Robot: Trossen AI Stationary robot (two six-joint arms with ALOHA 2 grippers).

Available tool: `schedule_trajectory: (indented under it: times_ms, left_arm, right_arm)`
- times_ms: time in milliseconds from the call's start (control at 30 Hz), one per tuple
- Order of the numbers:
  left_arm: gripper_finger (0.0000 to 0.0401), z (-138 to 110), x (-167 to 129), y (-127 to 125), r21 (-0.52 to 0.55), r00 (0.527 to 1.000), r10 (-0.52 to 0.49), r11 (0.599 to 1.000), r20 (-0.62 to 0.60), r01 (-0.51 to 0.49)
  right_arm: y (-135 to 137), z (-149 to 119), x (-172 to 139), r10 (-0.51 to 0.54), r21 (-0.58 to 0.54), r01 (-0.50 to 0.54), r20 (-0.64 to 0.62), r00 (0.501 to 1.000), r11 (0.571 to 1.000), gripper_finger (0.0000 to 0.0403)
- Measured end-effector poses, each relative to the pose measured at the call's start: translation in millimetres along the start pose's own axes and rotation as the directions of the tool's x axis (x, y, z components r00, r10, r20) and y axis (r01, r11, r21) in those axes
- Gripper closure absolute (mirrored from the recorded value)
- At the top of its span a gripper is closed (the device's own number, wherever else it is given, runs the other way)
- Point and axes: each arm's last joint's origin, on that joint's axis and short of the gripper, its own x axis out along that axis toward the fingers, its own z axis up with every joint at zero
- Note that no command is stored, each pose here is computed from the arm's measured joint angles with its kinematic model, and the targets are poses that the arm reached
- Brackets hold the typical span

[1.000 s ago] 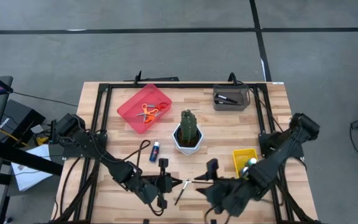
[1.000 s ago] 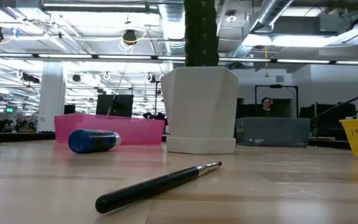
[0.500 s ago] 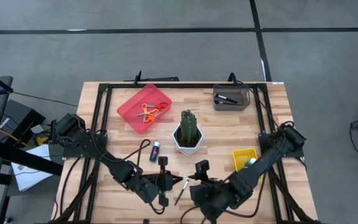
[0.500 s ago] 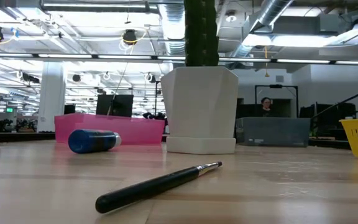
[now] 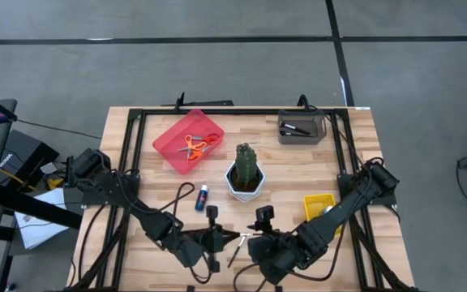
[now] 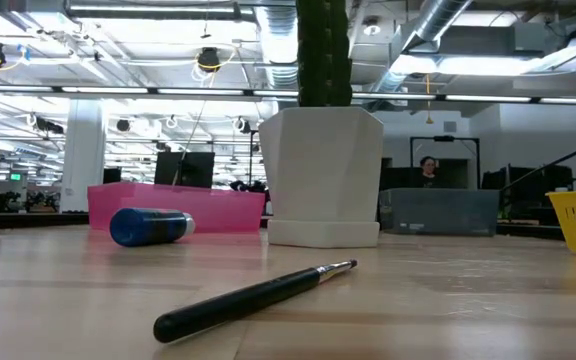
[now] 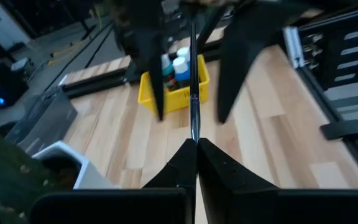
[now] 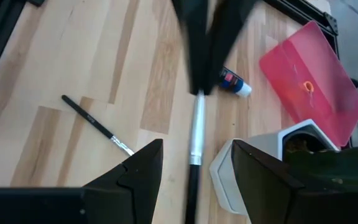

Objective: Pick & Place Paint Supplies
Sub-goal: Put the top foundation brush into the black bin

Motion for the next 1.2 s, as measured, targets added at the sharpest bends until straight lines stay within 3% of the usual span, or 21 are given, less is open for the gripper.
schedule_trajectory:
  times_ms: [900, 1200]
  left_arm:
    - [0.0401, 2.0, -4.5, -3.0, 0.011, 1.000, -0.014, 1.000, 0.015, 0.013]
    - [0.0401, 2.0, -4.5, -3.0, 0.011, 1.000, -0.014, 1.000, 0.015, 0.014]
  right_arm:
    - [-0.5, -0.1, -0.1, -0.001, 0.000, 0.001, -0.001, 1.000, 1.000, 0.0217]
    - [-0.5, -0.1, -0.1, -0.001, 0.000, 0.001, -0.001, 1.000, 1.000, 0.0252]
